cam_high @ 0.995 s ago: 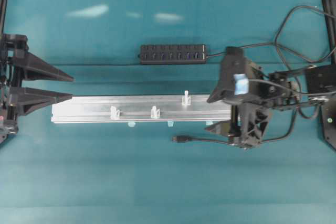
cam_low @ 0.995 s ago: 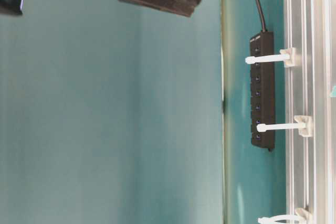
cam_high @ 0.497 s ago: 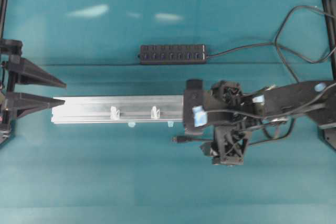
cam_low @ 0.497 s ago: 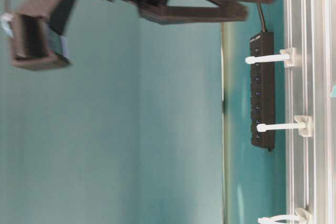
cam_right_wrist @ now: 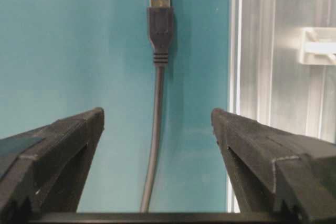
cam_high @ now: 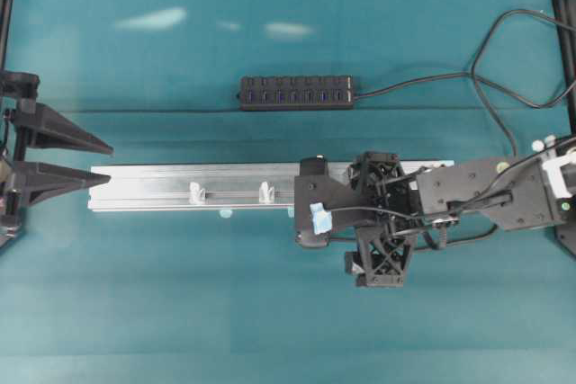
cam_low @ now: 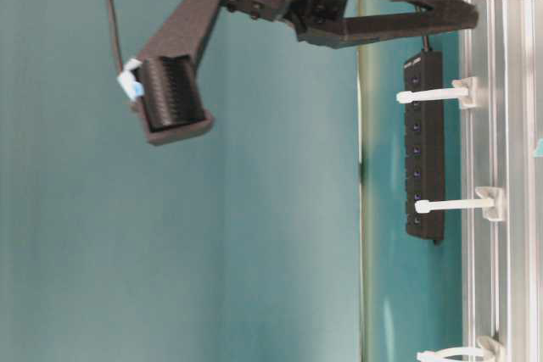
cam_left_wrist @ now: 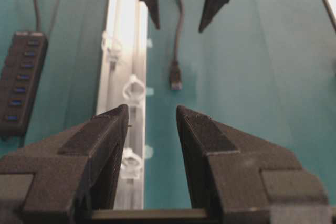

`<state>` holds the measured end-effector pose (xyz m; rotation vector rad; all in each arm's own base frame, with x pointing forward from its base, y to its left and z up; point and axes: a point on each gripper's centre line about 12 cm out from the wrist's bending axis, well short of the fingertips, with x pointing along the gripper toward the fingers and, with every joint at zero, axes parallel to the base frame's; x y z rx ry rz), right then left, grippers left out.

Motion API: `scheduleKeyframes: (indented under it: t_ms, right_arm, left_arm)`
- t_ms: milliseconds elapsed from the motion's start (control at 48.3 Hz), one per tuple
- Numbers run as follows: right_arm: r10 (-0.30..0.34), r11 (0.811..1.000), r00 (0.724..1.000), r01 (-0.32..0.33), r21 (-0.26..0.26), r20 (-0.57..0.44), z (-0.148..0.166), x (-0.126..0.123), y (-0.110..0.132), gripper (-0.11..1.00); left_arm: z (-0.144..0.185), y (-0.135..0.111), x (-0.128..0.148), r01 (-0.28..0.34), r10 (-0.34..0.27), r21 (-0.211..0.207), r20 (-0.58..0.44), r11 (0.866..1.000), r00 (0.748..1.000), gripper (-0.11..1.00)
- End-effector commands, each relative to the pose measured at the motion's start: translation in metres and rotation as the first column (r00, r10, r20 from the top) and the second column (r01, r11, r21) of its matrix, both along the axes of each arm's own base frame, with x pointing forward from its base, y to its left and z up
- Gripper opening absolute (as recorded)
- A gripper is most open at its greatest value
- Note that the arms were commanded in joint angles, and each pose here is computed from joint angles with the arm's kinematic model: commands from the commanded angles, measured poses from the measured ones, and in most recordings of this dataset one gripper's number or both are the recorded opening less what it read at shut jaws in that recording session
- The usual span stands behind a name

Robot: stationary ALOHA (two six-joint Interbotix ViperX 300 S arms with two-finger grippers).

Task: Pass the USB cable through three rings with both arms.
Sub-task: 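Lower the right gripper and grasp the cable just behind the USB plug, then lift the plug with the right gripper and carry it leftward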

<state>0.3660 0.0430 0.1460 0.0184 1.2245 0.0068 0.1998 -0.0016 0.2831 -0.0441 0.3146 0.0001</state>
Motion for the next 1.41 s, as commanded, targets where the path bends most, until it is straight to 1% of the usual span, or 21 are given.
scheduleKeyframes:
  t_ms: [0, 228, 497, 705, 1388]
  right_arm:
    - [0.009, 1.0, 1.0, -0.009, -0.003, 0.011, 0.001, 0.005, 0.001, 0.61]
    - [0.037, 0.999, 0.999, -0.038, -0.027, -0.019, -0.013, 0.007, 0.001, 0.61]
    - [0.036, 0.999, 0.999, -0.037, -0.026, -0.032, -0.027, 0.014, 0.001, 0.61]
    - [0.035, 0.999, 0.998, -0.037, -0.029, -0.061, -0.04, 0.014, 0.001, 0.61]
    - [0.028, 0.999, 0.997, -0.03, -0.029, -0.07, -0.044, 0.018, 0.0, 0.61]
  left_arm:
    - [0.004, -0.001, 0.002, 0.003, -0.003, 0.001, 0.009, 1.0, 1.0, 0.43]
    - [0.002, 0.0, 0.002, 0.002, -0.002, 0.001, 0.003, 1.0, 1.0, 0.43]
    - [0.002, -0.001, 0.002, 0.003, -0.003, 0.001, 0.003, 1.0, 1.0, 0.43]
    - [0.001, 0.0, 0.003, 0.001, -0.001, 0.0, -0.003, 1.0, 1.0, 0.43]
    - [-0.001, -0.001, 0.005, 0.002, -0.002, -0.001, -0.012, 1.0, 1.0, 0.43]
